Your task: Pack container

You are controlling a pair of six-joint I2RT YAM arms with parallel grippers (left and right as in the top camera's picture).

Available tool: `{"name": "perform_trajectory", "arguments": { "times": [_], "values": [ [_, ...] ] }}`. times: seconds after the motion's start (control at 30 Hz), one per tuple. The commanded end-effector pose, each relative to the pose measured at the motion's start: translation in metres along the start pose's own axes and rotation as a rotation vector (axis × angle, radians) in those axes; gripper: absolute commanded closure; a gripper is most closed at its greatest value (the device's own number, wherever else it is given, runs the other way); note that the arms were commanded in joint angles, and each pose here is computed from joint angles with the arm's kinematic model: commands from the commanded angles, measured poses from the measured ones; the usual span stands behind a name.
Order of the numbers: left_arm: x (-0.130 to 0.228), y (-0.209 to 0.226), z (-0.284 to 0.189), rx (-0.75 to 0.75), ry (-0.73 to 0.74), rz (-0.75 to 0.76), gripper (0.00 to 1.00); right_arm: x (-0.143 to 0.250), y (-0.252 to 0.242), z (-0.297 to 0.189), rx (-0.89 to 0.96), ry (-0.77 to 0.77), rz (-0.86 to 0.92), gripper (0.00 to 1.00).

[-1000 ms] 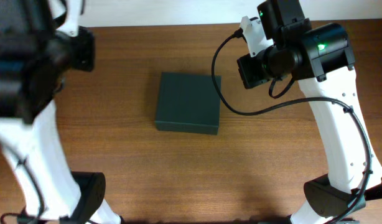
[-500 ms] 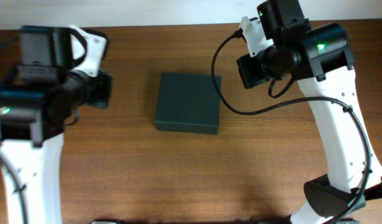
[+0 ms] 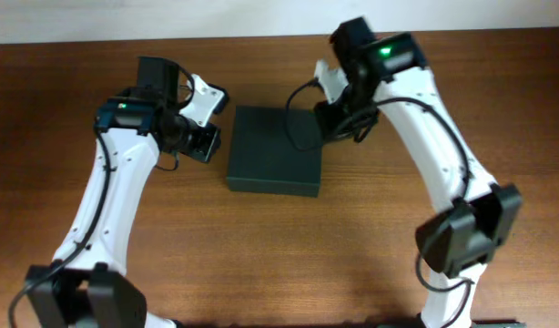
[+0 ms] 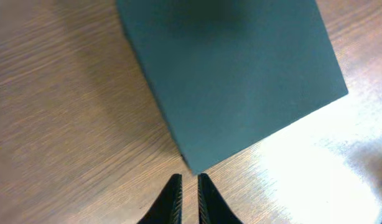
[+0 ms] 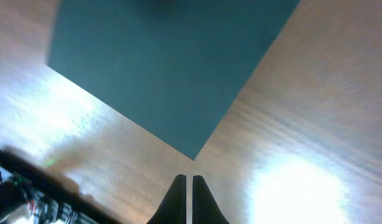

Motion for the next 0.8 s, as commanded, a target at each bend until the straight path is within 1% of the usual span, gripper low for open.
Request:
{"name": "perform_trajectory", "arguments": {
  "times": [0.0,0.13,0.2,0.27,0.43,0.5,0.63,0.77],
  "values": [
    [0.002,-0.009,0.019,0.063,0.025,0.046,0.91,0.004,0.016,0.016,-0.046,0.042,-0.024,0.96],
    [0.002,-0.004,0.030,0.065,0.040,0.054,0.91,0.005,0.016,0.027,-0.046,0.050,-0.030,0.96],
    [0.009,0.002,0.037,0.041,0.075,0.047,0.91,0.008,0.013,0.030,-0.034,0.066,-0.023,0.96],
    [0.019,0.012,0.045,0.000,0.123,0.038,0.90,0.014,0.007,0.032,-0.009,0.090,-0.016,0.96],
    [0.027,0.017,0.057,0.007,0.157,0.021,0.91,0.033,0.009,0.035,0.003,0.171,-0.043,0.96],
    [0.023,0.018,0.059,0.002,0.142,0.027,0.91,0.039,0.015,0.037,-0.002,0.197,-0.083,0.96],
    [0.001,0.024,0.061,-0.022,0.049,0.058,0.90,0.047,0.031,0.041,-0.003,0.230,-0.157,0.96],
    [-0.014,0.019,0.065,0.027,-0.022,0.092,0.90,0.060,0.049,0.050,-0.006,0.277,-0.226,0.96]
  ]
}}
Point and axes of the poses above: each gripper's point midway between its finger pads, its own z axis out along the fingers, its own y axis along the line the jaws close on, x = y × z, the point moved 1 cm from there along -z, back along the fingers
